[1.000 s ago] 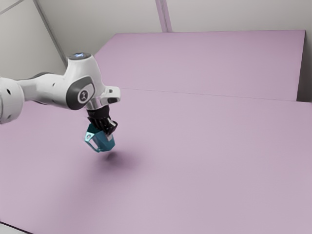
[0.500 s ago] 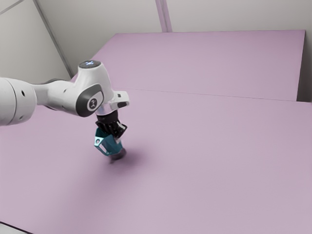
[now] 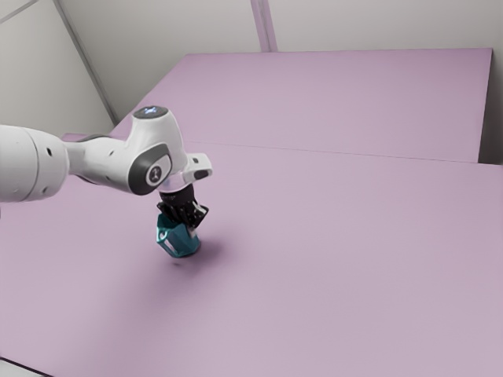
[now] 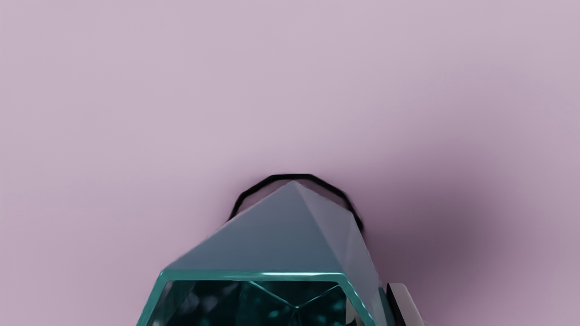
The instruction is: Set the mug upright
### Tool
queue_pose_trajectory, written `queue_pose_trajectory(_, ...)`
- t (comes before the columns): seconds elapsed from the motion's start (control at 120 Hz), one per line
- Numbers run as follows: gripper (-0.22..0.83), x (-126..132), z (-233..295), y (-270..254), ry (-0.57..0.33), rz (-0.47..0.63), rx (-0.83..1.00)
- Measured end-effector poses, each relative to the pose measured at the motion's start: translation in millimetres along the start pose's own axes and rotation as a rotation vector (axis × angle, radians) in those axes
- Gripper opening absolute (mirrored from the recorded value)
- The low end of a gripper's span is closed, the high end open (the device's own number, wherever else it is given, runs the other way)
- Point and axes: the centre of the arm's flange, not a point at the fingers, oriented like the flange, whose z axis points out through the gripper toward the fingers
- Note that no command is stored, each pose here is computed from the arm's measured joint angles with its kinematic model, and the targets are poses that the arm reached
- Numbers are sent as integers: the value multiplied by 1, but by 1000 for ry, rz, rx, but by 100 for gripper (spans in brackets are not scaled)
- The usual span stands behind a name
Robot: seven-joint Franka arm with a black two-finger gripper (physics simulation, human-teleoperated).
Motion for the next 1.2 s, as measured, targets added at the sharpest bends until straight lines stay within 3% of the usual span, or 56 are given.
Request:
queue_pose_trajectory(0.075, -14, 0, 1, 1, 3, -4, 0)
queue_pose_trajectory(0.267, 26, -2, -16, 7, 47, -7, -13)
queue_pose_trajectory(0.458, 46, -8, -68, 11, 140, -2, -13)
queue_pose_trajectory(0.717, 56, -3, -146, 17, 171, -15, -47)
queue_pose_trajectory(1.017, 59, 2, -247, 3, 120, -44, -72)
queue_pose_trajectory(1.2, 59, 1, -280, -2, 76, -49, -72)
